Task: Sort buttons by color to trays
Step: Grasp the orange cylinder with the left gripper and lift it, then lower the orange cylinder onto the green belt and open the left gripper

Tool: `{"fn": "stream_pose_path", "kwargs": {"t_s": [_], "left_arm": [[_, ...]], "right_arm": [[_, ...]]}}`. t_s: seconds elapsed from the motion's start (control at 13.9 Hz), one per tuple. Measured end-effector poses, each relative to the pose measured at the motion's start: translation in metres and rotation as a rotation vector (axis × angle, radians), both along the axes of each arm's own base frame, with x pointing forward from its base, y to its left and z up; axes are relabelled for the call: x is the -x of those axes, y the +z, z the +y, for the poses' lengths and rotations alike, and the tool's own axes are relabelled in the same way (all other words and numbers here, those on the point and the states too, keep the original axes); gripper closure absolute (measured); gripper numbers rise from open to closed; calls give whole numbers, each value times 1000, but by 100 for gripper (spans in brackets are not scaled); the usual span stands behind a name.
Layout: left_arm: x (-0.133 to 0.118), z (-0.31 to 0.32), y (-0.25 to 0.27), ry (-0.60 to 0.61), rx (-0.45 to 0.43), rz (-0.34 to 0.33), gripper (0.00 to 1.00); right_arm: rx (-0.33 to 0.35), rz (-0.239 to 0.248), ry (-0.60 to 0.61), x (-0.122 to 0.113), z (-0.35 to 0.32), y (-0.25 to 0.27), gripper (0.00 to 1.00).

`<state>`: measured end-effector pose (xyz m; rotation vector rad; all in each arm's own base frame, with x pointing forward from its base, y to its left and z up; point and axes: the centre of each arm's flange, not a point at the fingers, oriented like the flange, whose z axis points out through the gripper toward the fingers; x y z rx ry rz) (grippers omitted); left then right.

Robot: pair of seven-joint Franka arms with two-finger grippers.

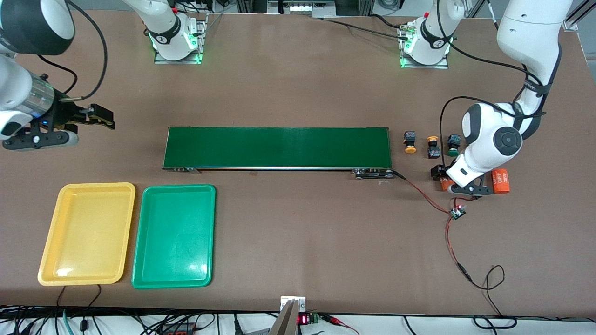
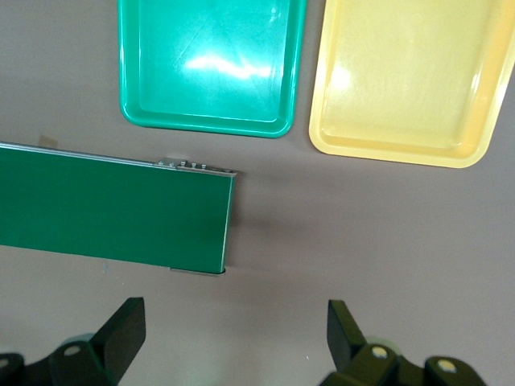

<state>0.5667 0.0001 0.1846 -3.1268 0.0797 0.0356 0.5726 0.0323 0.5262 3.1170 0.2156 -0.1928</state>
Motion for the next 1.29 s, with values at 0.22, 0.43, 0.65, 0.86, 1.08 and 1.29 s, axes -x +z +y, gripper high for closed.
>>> {"fn": "stream_pose_path", "kwargs": {"t_s": [0.22,0.43,0.65,0.86,1.08,1.29], "left_arm": [[1,0,-4,0,0,5,50],[-10,-1,18,-2,1,-9,50],[-23,-25,82,-62,13,86,50],[-13,-115,125,-249,48,162,50],[16,-204,122,-452,83,189,50],[38,-255,107,-778,131,207,50]], "right_arm": [[4,7,17,0,9,-4,0],[6,17,17,1,9,-4,0],[6,19,17,1,9,-4,0],[6,20,17,1,9,-5,0],[6,23,17,1,9,-5,0],[6,27,17,1,9,-7,0]]}}
